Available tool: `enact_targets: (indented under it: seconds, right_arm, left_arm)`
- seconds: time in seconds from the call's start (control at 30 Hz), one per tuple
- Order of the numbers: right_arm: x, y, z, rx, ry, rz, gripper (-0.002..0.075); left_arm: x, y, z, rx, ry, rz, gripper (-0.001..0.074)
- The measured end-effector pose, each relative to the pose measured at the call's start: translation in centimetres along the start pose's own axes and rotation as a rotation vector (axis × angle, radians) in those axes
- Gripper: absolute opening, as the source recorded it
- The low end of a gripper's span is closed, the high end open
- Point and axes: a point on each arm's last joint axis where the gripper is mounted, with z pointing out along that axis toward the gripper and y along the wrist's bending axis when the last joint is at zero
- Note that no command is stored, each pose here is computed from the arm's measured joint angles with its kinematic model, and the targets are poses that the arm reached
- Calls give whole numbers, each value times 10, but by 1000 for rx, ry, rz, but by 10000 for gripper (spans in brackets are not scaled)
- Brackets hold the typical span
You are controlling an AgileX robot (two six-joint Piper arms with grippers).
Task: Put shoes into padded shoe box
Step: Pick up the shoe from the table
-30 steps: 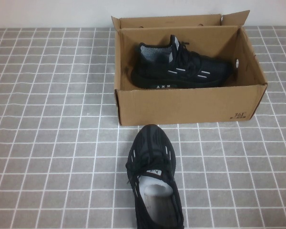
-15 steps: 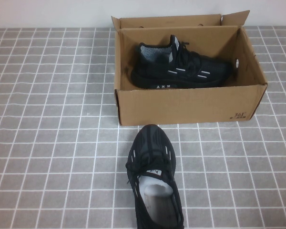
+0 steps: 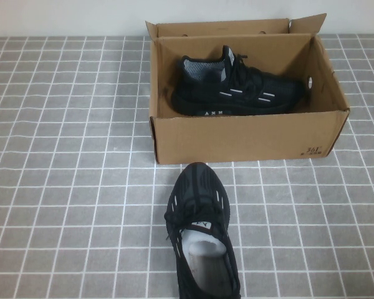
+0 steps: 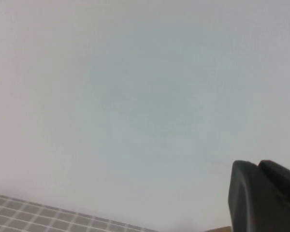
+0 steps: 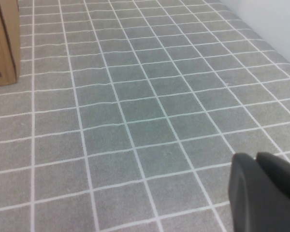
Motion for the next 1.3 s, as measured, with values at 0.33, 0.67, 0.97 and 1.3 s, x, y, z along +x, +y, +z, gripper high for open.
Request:
enact_targets:
  seconds: [0.33, 0.67, 0.97, 1.3]
  right_arm:
    - [0, 0, 0, 0, 0, 0, -6]
    - [0, 0, 0, 0, 0, 0, -6]
    - [0, 0, 0, 0, 0, 0, -8]
    - [0, 0, 0, 0, 0, 0, -8]
  left_arm:
    - [11, -3, 2, 29, 144, 95, -4]
    - [9, -28, 57, 244, 566, 232, -4]
    - [29, -50, 105, 503, 745, 171, -4]
    - [71, -84, 129, 728, 900, 145, -4]
